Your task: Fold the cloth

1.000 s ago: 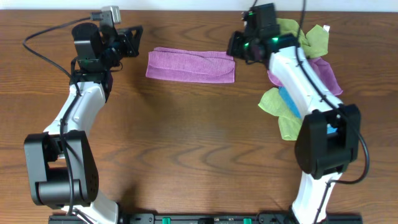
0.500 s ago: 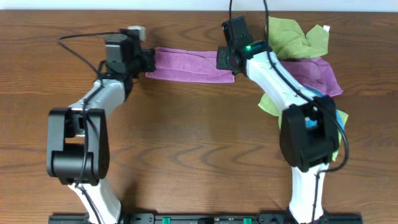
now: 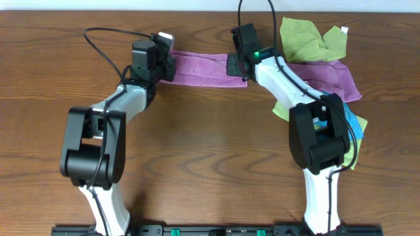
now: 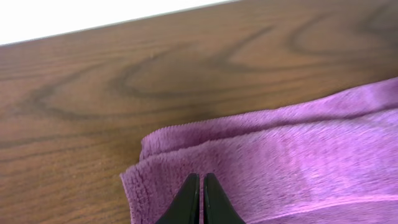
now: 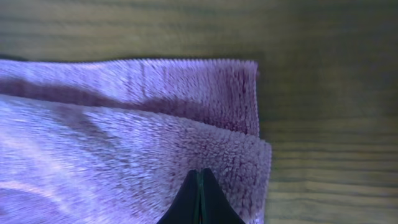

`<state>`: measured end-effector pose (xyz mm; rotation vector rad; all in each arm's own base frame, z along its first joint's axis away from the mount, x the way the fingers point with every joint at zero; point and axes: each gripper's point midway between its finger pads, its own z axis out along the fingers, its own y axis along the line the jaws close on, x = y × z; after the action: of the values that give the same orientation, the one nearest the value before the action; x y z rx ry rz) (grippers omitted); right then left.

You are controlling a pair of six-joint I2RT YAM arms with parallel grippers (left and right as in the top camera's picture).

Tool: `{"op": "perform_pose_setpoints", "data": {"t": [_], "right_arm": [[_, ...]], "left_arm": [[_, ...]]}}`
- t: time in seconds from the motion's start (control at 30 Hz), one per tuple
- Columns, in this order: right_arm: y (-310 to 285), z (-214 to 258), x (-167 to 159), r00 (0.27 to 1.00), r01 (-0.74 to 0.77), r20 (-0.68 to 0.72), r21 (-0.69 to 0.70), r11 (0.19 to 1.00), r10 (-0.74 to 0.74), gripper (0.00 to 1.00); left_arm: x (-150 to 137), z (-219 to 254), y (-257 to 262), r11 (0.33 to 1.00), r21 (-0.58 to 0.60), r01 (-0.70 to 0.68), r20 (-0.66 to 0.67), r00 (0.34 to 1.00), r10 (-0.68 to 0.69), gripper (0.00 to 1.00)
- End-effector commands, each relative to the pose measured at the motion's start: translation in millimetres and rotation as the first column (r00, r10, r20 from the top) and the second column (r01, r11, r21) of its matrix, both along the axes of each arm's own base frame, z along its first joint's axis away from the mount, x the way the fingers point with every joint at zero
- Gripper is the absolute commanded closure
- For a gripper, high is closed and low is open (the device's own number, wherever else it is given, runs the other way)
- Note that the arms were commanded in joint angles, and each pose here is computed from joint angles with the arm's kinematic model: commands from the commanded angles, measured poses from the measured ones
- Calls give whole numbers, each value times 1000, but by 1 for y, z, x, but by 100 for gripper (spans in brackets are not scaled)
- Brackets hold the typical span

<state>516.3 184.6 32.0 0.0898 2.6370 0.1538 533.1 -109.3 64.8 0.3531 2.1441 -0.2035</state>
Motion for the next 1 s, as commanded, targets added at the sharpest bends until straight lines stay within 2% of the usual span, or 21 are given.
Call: {"op": "perform_pose_setpoints", "data": {"t": [0.0,0.3,0.47,0.73,0.97], "right_arm": [[-2,-22,-3,999,-5,-32,-33,999,4,99],[-3,-41,-7,998,-8,-66,-42,999,5,99],[-3,-41,-6,998,-7,-64,-41,999,4,99],[-4,-41,-10,997,-14,-83,-47,999,10,99],[-7,-44,-19,993,-39,-118,-70,997,31,98]], "left_arm": [[5,-19,4,999,42,-4,-1,1000,4,94],[4,-47,4,999,44,-4,-31,1000,5,94],[-7,-62,5,998,55,0,-105,994,6,94],[-48,-99,12,996,88,13,-325,946,16,94],[-83,-117,19,995,74,-71,-499,861,99,94]]}}
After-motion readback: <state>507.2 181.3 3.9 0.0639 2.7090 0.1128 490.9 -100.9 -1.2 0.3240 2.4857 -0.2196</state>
